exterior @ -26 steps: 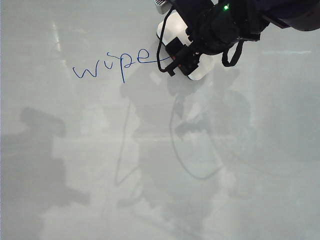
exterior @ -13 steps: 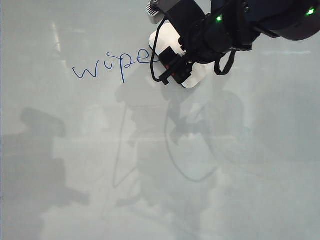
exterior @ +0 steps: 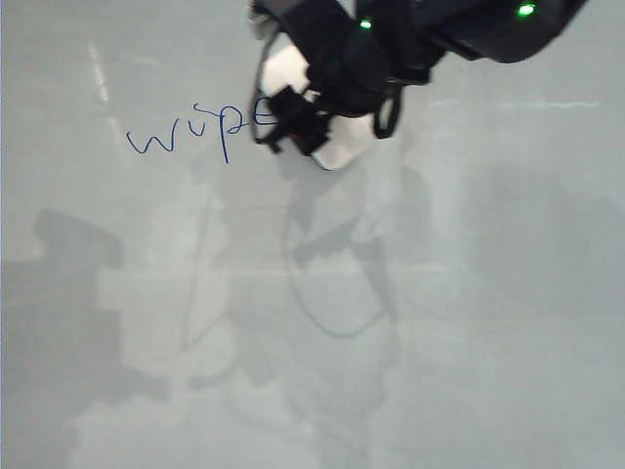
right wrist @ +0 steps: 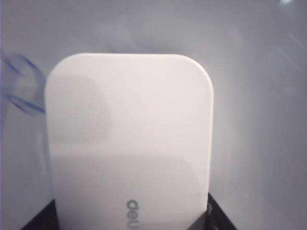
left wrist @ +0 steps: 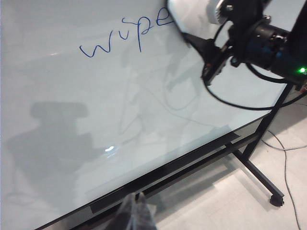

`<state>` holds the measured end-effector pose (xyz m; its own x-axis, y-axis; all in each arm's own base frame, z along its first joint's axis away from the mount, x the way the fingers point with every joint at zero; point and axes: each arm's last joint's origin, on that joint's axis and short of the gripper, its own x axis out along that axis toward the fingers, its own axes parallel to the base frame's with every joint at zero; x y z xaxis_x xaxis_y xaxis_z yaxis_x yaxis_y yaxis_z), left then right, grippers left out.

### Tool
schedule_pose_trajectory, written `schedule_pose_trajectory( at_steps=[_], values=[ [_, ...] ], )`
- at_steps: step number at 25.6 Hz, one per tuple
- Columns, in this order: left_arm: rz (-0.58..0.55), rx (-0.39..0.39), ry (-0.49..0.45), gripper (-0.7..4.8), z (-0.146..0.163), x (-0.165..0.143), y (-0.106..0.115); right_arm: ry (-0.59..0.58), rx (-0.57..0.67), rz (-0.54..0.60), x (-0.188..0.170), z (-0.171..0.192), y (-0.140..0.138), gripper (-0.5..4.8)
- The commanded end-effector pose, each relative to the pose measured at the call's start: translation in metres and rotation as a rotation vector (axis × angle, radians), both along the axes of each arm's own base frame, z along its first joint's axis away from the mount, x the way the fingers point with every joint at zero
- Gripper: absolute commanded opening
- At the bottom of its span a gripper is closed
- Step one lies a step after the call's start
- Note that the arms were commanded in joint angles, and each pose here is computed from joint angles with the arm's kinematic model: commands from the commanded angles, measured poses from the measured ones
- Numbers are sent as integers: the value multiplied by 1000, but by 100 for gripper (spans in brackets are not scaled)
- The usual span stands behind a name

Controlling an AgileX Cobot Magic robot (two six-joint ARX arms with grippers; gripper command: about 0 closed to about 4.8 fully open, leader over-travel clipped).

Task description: Grab the whiteboard eraser that is attached to the surface of the whiteboard and use it to clean the writing on the whiteboard.

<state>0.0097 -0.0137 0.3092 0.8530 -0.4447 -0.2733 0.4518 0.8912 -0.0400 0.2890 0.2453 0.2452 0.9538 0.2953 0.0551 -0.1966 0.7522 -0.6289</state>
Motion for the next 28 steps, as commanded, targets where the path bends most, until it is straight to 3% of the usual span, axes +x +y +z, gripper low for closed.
schedule_pose_trajectory(
  at_steps=[1,14,21,28],
  values=[
    [-2,4,-14,-2,1,0,0,-30,26,89,-4,5,19,149],
    [-4,3,-21,-2,2,0,0,9,-9,146,1,-14,61,149],
    [-5,3,-22,-2,2,0,0,5,-26,-74,-3,-10,58,149],
    [-4,4,-26,-2,2,0,0,-53,-122,-133,-9,6,54,149]
  ],
)
